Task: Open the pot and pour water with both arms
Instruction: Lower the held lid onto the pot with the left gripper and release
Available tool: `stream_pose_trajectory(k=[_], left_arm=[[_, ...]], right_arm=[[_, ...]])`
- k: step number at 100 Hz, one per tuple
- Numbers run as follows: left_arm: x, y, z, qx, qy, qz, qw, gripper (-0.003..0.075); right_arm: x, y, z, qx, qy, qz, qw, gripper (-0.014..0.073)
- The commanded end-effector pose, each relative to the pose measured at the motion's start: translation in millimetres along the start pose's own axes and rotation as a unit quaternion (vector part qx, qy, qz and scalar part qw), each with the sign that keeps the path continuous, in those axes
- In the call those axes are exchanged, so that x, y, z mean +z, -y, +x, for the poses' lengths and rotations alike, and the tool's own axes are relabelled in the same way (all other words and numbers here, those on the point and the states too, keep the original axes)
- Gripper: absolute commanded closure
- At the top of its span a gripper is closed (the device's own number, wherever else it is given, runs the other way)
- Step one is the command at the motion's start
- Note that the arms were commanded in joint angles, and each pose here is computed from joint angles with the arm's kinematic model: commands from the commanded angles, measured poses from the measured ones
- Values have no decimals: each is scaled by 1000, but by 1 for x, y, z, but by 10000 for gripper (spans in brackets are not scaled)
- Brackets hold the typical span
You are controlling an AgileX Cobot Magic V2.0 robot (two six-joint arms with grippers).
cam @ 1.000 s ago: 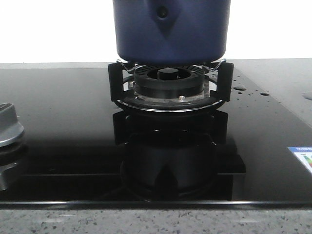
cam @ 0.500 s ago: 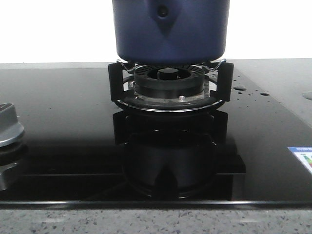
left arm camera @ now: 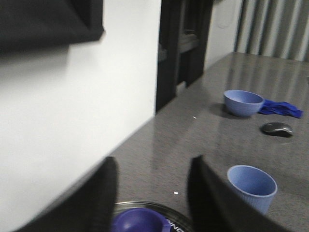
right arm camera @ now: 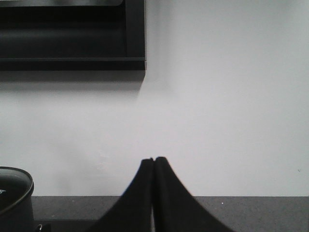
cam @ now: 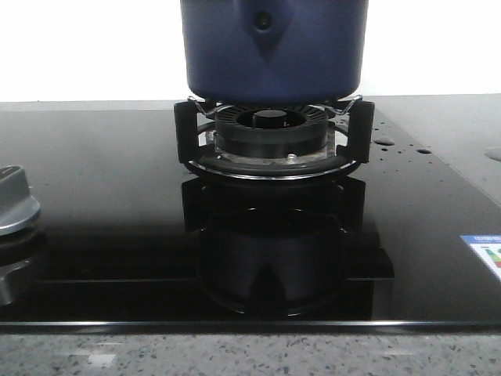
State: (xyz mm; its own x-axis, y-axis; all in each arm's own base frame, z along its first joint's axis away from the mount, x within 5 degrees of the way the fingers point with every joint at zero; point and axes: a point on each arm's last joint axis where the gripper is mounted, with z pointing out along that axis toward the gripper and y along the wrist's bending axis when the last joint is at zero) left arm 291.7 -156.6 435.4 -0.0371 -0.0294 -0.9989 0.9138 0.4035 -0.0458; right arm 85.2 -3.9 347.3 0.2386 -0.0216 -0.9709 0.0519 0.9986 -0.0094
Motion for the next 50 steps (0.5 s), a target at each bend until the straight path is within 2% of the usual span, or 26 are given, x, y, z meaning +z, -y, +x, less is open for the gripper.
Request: stream_pose_trajectory(k=[1,13,22,34,50], left_arm=[[-39,29,-45,31,32,-12,999,622],[-78,49,-55,66,19,-63,996,685],[-101,69,-46,77,18,-99,992,692],[-128,95,-16,71,18,-163,984,692],[-159,116,45,44,15,-252,967,693]], right_arm=[[0,-5,-4,-15,10,-30,999,661],[-1,-17,11,-58,-2,-98,994,661],[-4,-27,23,-51,-7,-150,987,660],[-8,-35,31,-40,-13,-194,980,660],[-10,-40,35,-33,-18,-221,974,660]])
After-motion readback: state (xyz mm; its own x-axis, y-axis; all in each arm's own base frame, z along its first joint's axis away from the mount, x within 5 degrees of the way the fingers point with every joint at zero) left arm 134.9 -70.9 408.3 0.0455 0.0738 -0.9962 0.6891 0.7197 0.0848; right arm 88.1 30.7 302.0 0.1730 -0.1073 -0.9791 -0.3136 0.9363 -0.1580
